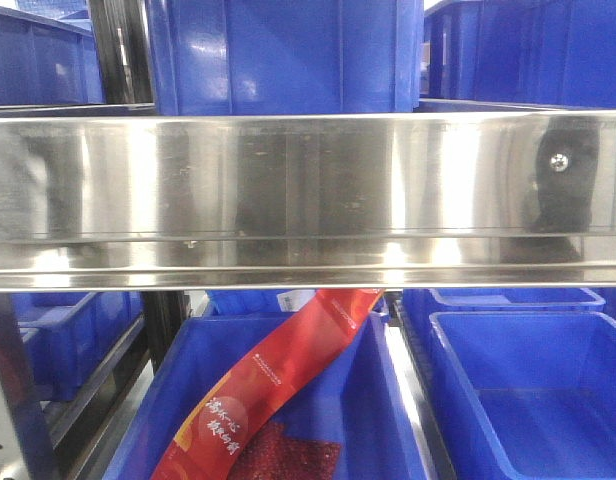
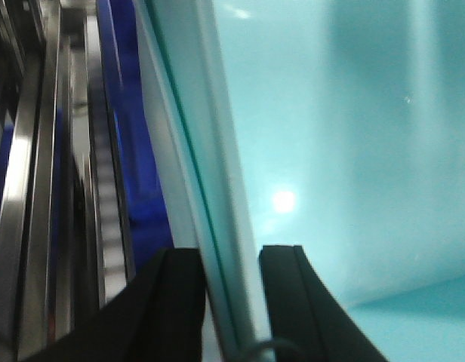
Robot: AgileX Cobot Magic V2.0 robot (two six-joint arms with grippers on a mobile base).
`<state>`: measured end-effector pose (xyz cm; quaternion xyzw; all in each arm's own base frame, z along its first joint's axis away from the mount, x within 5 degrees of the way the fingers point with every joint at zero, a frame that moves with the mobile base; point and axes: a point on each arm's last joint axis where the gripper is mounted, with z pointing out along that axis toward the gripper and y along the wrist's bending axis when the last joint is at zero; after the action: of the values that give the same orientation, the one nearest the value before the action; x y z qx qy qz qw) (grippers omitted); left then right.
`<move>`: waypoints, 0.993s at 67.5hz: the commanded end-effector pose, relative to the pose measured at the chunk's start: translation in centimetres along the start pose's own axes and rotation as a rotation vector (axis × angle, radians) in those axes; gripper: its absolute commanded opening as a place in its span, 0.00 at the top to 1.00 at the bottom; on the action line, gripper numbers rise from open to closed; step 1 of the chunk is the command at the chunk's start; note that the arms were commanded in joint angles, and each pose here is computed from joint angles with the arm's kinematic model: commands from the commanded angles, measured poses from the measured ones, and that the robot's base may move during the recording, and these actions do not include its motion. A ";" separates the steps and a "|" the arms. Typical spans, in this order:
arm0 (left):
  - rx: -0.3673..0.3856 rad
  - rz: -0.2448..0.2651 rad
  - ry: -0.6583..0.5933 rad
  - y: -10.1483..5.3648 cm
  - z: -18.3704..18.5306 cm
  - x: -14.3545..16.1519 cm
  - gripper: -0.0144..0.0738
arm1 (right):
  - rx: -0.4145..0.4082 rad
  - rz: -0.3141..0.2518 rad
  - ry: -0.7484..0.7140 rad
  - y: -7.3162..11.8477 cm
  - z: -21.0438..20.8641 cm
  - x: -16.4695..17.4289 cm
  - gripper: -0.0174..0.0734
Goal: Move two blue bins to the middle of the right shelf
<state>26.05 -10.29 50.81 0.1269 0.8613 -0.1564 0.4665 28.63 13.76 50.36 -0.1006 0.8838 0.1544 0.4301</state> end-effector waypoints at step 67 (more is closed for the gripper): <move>-0.068 0.022 0.219 2.1 9.5 8.3 0.84 | 0.040 -0.008 0.255 -1.5 9.5 7.4 0.99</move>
<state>29.35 -11.21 37.97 0.1294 0.9239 -0.1052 0.3444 31.31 15.34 38.05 -0.1006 0.9451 0.1196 0.2870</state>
